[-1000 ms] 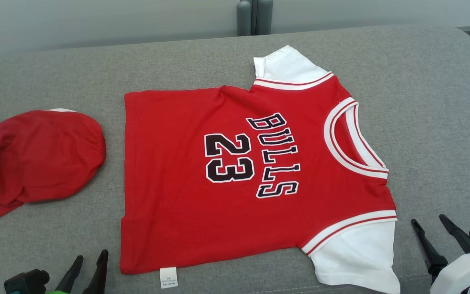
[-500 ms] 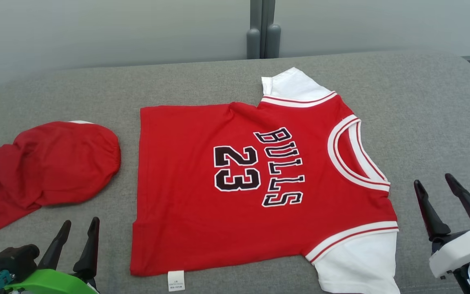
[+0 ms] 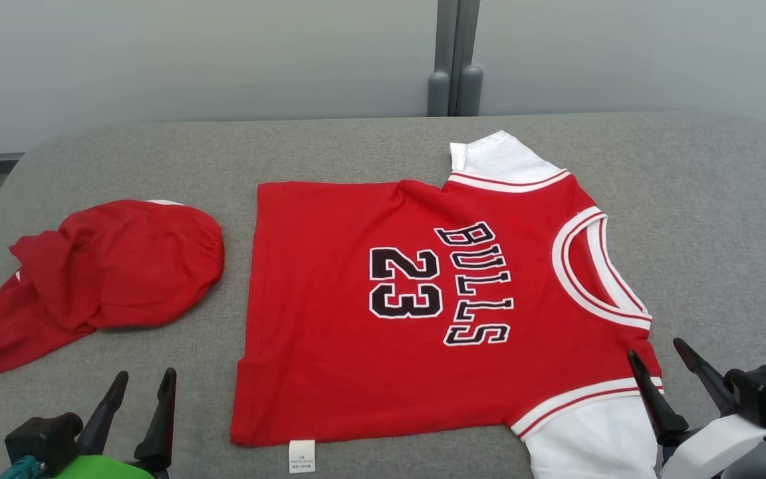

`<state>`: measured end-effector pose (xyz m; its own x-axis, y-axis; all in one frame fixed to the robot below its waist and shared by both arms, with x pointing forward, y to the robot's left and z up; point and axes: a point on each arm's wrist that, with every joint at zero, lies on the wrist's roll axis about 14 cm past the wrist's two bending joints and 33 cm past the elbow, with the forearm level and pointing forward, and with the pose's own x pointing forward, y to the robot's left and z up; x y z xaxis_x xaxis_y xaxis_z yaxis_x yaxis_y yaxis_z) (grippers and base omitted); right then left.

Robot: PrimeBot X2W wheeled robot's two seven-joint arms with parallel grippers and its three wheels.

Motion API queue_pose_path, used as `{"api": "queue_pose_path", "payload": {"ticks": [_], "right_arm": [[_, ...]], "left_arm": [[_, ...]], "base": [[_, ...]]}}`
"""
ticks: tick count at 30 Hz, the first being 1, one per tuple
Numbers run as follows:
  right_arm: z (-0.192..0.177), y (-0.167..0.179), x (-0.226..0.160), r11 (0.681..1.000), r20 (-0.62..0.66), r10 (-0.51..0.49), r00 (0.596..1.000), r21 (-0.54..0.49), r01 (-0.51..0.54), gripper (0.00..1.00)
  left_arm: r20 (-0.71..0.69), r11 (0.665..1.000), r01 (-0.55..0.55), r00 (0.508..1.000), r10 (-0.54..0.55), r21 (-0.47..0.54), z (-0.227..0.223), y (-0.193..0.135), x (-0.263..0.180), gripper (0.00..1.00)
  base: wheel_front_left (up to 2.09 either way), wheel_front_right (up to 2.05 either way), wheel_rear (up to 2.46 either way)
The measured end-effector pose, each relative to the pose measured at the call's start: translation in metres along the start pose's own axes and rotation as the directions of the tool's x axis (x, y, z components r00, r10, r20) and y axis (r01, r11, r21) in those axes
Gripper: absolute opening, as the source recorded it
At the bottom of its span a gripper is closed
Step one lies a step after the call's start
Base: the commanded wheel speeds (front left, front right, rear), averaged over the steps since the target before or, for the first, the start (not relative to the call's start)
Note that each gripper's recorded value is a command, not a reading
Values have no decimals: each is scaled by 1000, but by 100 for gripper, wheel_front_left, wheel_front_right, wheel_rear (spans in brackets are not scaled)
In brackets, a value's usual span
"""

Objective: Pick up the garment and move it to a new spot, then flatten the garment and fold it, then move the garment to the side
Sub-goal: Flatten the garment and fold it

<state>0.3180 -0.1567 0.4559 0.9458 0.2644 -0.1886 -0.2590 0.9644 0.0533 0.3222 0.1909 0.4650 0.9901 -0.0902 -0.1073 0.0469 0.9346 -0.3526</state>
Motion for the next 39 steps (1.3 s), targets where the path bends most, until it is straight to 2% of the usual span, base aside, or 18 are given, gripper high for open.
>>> {"api": "queue_pose_path", "payload": {"ticks": [5,8,15,24,39], "right_arm": [[-9,0,-2,1000,-31,-2,1000,4,2,100],[-31,2,-9,1000,-106,-4,994,17,6,100],[-73,3,-20,997,-254,-21,967,67,39,100],[-113,10,-27,989,-396,-16,918,126,72,100],[-128,10,-34,986,-443,-2,896,149,76,100]], "left_arm": [[-9,1000,-9,1000,9,-13,-4,-1,-3,100],[-35,1000,-3,999,2,-26,-14,-6,-5,100],[-121,996,79,989,-84,-52,-41,-31,-6,100],[-204,993,90,974,-103,-73,-65,-34,5,100],[-258,992,100,959,-118,-82,-82,-36,21,100]], "base": [[0,0,0],[0,0,0],[0,0,0],[0,0,0],[0,0,0]]}}
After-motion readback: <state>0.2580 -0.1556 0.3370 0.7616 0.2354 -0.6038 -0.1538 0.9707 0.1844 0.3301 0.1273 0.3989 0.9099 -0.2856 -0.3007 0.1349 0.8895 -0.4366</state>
